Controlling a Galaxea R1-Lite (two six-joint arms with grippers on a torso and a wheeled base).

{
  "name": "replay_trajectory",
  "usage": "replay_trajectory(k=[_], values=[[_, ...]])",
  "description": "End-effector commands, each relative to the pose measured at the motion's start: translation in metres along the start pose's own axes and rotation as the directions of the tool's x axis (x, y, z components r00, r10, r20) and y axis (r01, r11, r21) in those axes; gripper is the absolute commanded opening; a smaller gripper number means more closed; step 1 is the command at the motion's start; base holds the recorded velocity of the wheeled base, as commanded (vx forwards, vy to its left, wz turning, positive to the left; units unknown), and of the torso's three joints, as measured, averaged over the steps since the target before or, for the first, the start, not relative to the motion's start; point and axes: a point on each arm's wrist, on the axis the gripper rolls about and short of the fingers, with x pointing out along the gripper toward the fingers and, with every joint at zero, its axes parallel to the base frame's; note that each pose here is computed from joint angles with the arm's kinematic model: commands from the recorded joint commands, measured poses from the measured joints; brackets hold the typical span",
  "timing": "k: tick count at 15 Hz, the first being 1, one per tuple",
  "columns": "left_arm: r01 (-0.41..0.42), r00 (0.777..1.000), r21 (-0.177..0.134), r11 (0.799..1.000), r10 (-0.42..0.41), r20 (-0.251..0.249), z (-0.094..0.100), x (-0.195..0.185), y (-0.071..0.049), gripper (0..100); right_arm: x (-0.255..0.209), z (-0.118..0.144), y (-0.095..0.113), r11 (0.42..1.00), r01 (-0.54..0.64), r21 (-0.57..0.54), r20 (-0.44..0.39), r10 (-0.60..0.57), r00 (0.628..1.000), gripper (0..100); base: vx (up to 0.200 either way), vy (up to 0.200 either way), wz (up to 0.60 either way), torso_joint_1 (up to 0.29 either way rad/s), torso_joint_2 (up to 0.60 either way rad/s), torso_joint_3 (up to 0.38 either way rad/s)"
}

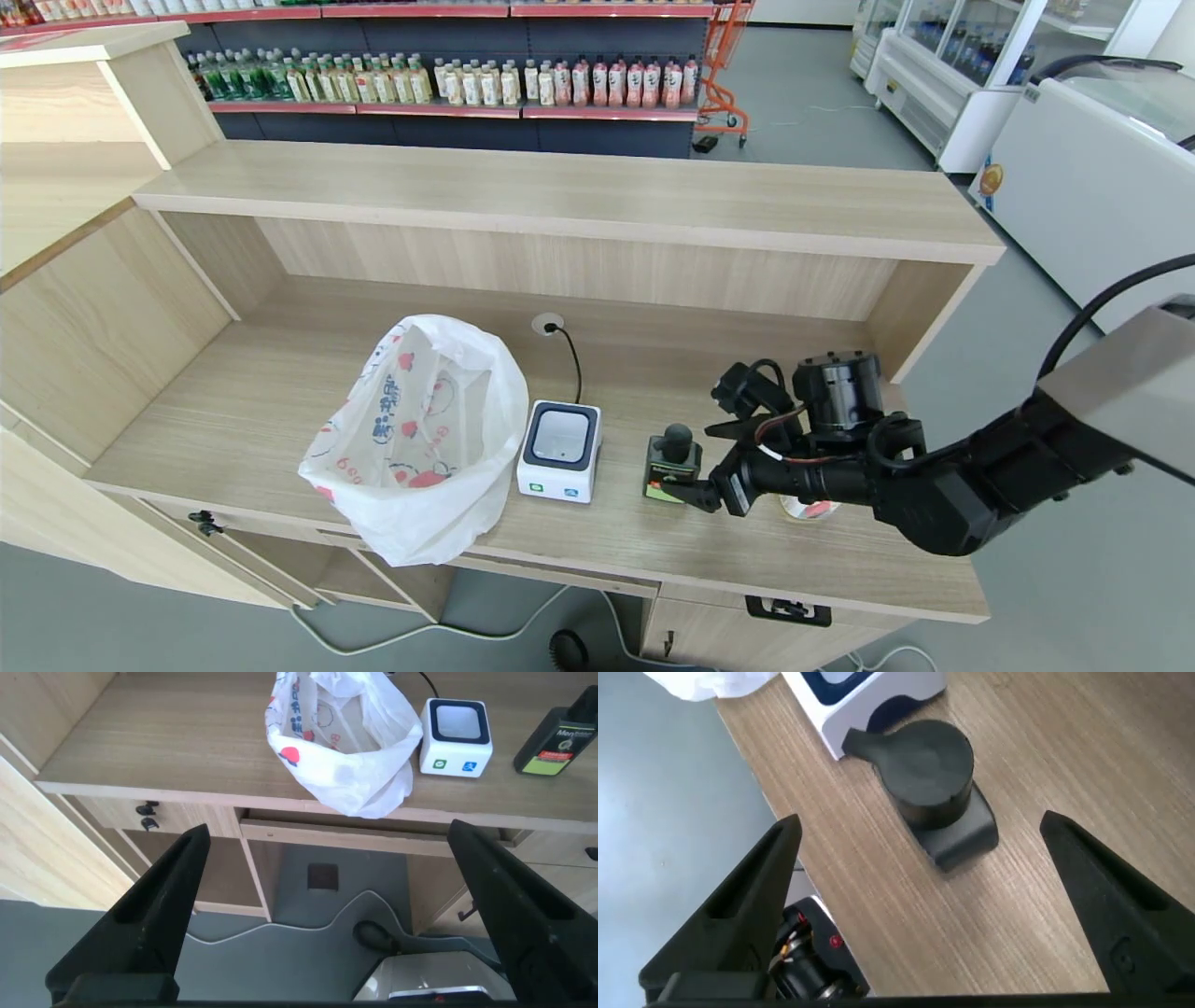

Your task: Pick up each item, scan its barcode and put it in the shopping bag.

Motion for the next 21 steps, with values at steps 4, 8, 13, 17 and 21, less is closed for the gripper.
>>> replay_trajectory(k=[4,8,13,17,21], values=[[0.0,1.0,0.0,1.0,0.0,-0.002,0.0,0.0,0.0,100,0.039,-0.008,0.001,0.999,-0.027,-0.019,0.0,0.027,1.0,100,0.0,0.0,0.0,0.0,0.0,0.0],[0.0,1.0,0.0,1.0,0.0,-0.001,0.0,0.0,0.0,100,0.059,-0.02,-0.003,0.998,-0.033,-0.054,-0.022,0.032,0.999,100,0.0,0.0,0.0,0.0,0.0,0.0],[0.0,1.0,0.0,1.0,0.0,0.001,0.0,0.0,0.0,100,0.084,-0.017,-0.003,0.996,-0.035,-0.078,0.006,0.036,0.999,100,0.0,0.0,0.0,0.0,0.0,0.0],[0.0,1.0,0.0,1.0,0.0,0.001,0.0,0.0,0.0,100,0.093,-0.017,-0.008,0.992,-0.043,-0.122,-0.021,0.04,0.999,100,0.0,0.0,0.0,0.0,0.0,0.0],[0.0,1.0,0.0,1.0,0.0,-0.001,0.0,0.0,0.0,100,0.087,-0.005,-0.011,0.986,-0.037,-0.16,-0.005,0.036,0.999,0,0.0,0.0,0.0,0.0,0.0,0.0]])
